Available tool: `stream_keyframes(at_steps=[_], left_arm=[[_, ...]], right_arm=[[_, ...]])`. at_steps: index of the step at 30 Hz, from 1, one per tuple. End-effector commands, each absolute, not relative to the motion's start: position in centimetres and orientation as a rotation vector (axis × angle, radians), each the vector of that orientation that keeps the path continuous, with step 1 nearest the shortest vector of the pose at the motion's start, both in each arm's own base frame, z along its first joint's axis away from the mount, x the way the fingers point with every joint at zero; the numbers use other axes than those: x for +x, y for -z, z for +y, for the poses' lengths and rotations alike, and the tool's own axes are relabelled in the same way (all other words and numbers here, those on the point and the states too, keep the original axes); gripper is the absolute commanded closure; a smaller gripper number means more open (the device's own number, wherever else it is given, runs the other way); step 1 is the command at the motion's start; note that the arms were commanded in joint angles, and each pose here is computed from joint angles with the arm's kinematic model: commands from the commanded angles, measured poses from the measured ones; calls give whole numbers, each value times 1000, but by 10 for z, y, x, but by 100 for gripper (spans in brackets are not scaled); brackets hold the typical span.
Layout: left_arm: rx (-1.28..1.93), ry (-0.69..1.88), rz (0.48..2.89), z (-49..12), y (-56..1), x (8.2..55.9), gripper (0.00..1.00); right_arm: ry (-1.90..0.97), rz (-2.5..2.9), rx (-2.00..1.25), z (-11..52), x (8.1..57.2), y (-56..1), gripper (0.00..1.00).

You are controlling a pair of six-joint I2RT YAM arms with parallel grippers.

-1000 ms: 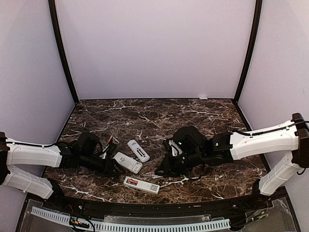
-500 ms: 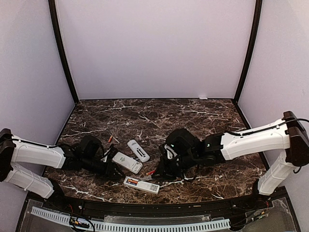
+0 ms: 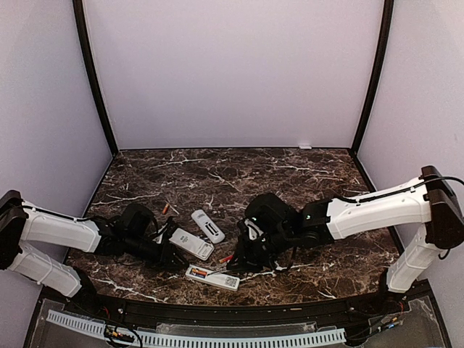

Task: Unload the batteries from the remote control
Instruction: Hold the remote control without the battery cover at the center of the board.

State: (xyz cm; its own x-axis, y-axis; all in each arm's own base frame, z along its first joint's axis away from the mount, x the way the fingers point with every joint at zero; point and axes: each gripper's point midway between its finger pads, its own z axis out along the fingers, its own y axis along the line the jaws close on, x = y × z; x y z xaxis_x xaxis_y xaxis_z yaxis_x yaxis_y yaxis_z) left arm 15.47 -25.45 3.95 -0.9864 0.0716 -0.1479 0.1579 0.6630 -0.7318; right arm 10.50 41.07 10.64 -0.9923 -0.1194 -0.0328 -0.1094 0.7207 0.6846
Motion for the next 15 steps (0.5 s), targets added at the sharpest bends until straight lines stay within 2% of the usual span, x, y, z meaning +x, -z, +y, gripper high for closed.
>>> stream_keyframes(at_steps=[1,15], left_arm=[[203,1238,2784,-253,-34,149,72],[218,1250,2803,-255,-29,146,73]], right_arm=[[1097,-2898,169,412,101,-102,100],[1014,-2938,114,410,107,-92,100]])
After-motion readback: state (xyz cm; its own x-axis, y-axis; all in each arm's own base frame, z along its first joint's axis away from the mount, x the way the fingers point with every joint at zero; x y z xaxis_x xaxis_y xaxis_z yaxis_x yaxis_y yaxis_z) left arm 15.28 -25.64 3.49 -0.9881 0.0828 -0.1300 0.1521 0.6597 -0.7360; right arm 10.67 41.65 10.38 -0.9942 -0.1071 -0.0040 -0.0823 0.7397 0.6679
